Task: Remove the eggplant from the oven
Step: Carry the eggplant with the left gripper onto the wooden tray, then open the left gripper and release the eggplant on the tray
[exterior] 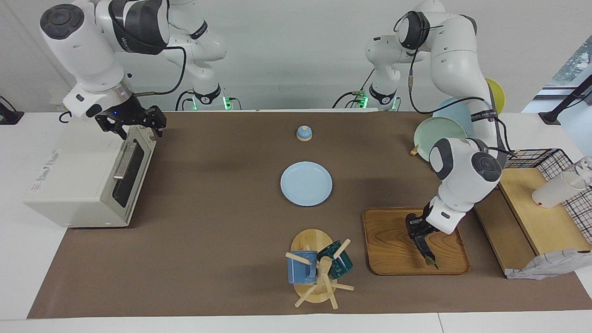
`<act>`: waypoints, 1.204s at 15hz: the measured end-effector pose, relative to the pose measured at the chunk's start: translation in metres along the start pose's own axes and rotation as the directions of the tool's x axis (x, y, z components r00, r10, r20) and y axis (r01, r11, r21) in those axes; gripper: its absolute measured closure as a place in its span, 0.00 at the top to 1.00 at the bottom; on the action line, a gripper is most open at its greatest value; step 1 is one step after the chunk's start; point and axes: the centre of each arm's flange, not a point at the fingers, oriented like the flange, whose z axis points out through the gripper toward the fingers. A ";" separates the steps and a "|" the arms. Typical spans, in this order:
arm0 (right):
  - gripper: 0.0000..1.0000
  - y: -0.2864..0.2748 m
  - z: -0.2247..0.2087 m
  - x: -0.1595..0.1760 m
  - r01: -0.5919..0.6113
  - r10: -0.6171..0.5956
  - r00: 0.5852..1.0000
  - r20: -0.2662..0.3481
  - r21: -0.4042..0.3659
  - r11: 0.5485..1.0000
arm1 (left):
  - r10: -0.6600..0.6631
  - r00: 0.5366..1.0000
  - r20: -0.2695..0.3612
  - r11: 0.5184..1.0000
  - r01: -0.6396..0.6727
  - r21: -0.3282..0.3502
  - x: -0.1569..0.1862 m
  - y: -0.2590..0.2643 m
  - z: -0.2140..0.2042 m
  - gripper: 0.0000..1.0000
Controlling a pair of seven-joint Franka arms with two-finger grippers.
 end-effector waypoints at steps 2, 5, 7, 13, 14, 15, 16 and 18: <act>1.00 0.000 0.000 0.000 0.000 0.000 1.000 0.000 0.000 1.000 | 0.011 1.000 0.000 1.000 -0.011 0.001 0.000 0.000 0.000 0.43; 1.00 -0.001 -0.001 0.000 0.001 -0.001 1.000 -0.002 0.000 1.000 | 0.018 1.000 0.025 1.000 -0.018 0.003 -0.001 -0.001 -0.002 0.73; 1.00 0.000 -0.001 0.000 0.001 -0.001 1.000 -0.002 0.000 1.000 | 0.020 1.000 0.020 1.000 -0.020 0.002 0.004 0.001 -0.023 0.94; 1.00 -0.002 -0.003 -0.001 0.002 -0.002 1.000 -0.007 0.010 1.000 | 0.013 1.000 0.019 1.000 -0.014 0.018 -0.026 -0.001 -0.174 1.00; 1.00 -0.004 -0.003 -0.001 0.001 -0.001 1.000 -0.009 0.026 1.000 | 0.015 0.999 0.028 1.000 -0.016 0.023 -0.038 0.000 -0.198 1.00; 1.00 -0.004 -0.003 -0.001 0.001 0.000 1.000 -0.011 0.036 0.999 | 0.018 0.999 0.036 0.999 -0.019 0.027 -0.050 0.001 -0.220 1.00; 1.00 -0.005 -0.003 -0.001 0.001 0.000 1.000 -0.012 0.042 0.999 | 0.020 0.999 0.048 0.999 -0.021 0.031 -0.063 0.003 -0.239 1.00; 1.00 -0.005 -0.004 -0.001 0.001 0.000 1.000 -0.014 0.043 0.999 | 0.023 0.996 0.082 0.999 -0.026 0.042 -0.090 0.005 -0.270 1.00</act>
